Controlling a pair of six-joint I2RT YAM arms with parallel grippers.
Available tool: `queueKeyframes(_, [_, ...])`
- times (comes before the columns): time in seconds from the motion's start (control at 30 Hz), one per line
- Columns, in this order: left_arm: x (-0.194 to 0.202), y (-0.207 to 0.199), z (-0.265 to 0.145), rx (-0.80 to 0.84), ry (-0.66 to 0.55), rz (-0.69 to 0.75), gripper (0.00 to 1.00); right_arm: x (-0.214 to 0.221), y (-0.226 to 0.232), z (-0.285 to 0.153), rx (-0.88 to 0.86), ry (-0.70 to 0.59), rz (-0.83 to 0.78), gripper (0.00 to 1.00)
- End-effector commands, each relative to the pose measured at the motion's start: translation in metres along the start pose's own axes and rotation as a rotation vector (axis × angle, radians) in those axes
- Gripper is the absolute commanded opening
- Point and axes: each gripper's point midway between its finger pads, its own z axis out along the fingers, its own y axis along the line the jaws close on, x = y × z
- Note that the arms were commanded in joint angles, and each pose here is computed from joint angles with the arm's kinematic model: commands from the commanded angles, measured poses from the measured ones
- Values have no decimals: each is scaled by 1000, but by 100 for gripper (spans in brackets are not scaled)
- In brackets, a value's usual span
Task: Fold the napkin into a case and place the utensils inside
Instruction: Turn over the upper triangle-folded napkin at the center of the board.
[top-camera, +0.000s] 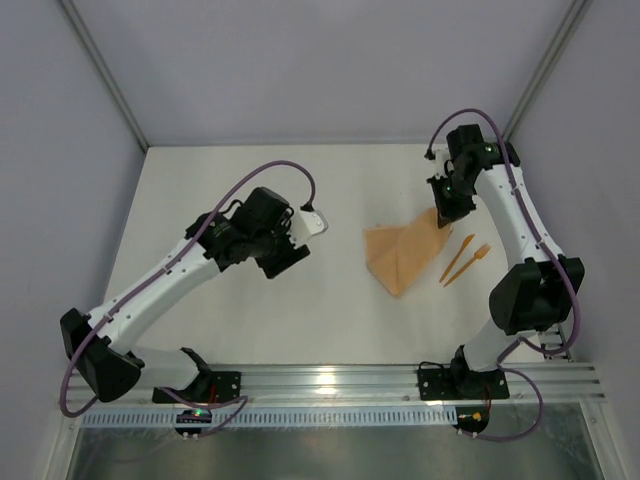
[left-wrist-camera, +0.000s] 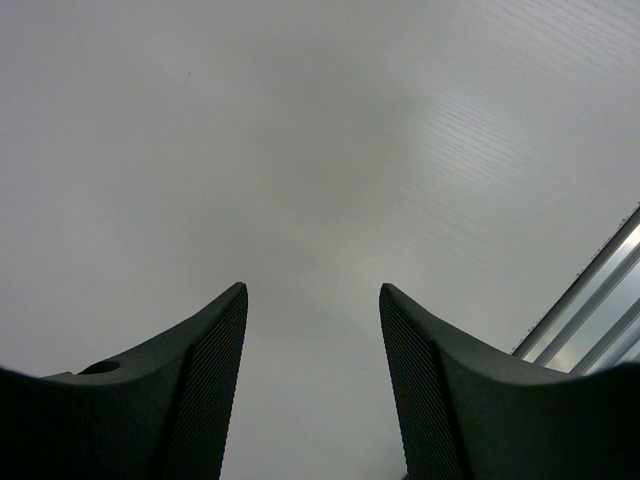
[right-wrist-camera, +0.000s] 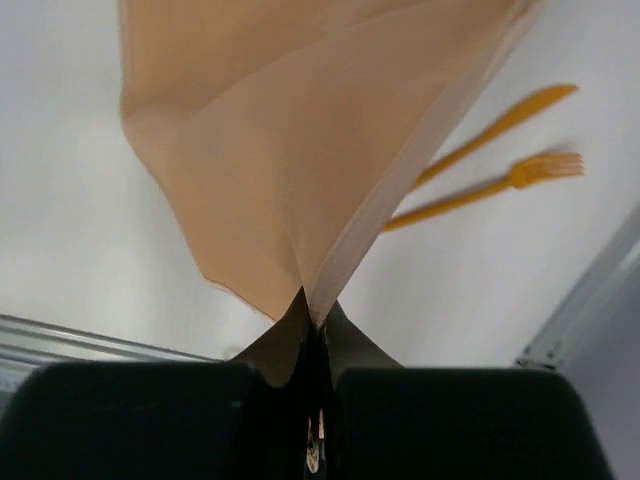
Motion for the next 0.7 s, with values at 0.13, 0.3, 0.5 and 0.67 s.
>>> queueKeyframes(0.13, [-1,16,-30,-100,-40,-22,57,24,-110,-56,538,136,-58,3])
queueKeyframes(0.3, [12,28,-35,-154,-37,-50,57,-9,-129,-110,690,27,-122,3])
queueKeyframes(0.5, [18,42,-46,-205,-54,-68,57,-27,-139,-131,777,-25,-183,3])
queueKeyframes(0.67, [15,50,-51,-237,-77,-73,57,-17,-109,-41,762,121,-291,3])
